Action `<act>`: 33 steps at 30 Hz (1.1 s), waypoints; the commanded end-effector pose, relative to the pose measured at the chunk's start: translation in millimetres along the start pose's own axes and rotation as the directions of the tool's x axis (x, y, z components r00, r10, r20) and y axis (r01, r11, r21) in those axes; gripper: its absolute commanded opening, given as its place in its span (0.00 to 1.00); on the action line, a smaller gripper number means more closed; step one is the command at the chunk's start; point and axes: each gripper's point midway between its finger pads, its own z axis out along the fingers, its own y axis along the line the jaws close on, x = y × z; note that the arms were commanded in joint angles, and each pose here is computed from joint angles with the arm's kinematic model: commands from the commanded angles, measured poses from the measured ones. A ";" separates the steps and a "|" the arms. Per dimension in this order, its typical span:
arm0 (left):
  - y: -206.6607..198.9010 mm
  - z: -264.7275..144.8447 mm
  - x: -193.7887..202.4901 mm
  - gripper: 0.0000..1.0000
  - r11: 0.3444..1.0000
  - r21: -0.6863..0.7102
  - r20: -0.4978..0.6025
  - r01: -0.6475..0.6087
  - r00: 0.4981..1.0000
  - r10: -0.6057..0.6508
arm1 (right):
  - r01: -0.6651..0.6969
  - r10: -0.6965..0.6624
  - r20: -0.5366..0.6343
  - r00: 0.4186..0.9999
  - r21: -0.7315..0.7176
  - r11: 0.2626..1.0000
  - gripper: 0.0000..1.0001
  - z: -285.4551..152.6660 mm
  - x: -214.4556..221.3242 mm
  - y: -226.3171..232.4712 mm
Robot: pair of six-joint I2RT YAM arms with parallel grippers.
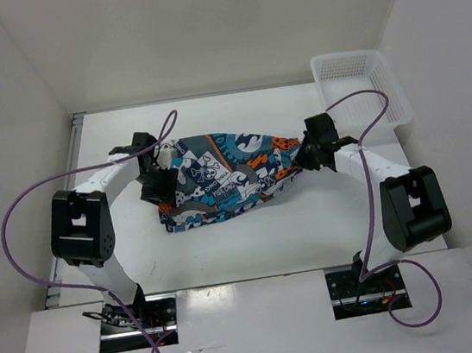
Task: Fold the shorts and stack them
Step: Fold the shorts
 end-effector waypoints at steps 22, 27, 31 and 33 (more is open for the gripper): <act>-3.0 -33.1 -53.4 0.99 0.991 -0.110 0.152 -0.070 0.984 0.087 | 0.275 -0.288 0.137 0.948 0.109 0.955 0.00 -58.3 -80.9 16.4; 16.0 30.0 -64.0 0.99 0.988 -0.140 0.023 -0.059 0.998 0.063 | 0.368 -0.391 0.146 0.909 0.160 0.916 0.00 -76.0 -108.4 25.7; 2.8 51.6 -81.5 0.94 0.994 -0.081 0.021 -0.079 0.997 0.080 | 0.490 -0.512 0.165 0.843 0.157 0.857 0.00 -93.3 -111.8 65.1; -1.9 60.7 -90.1 0.88 0.994 -0.070 0.020 -0.089 0.996 0.091 | 0.562 -0.580 0.195 0.791 0.144 0.815 0.00 -101.4 -109.2 97.2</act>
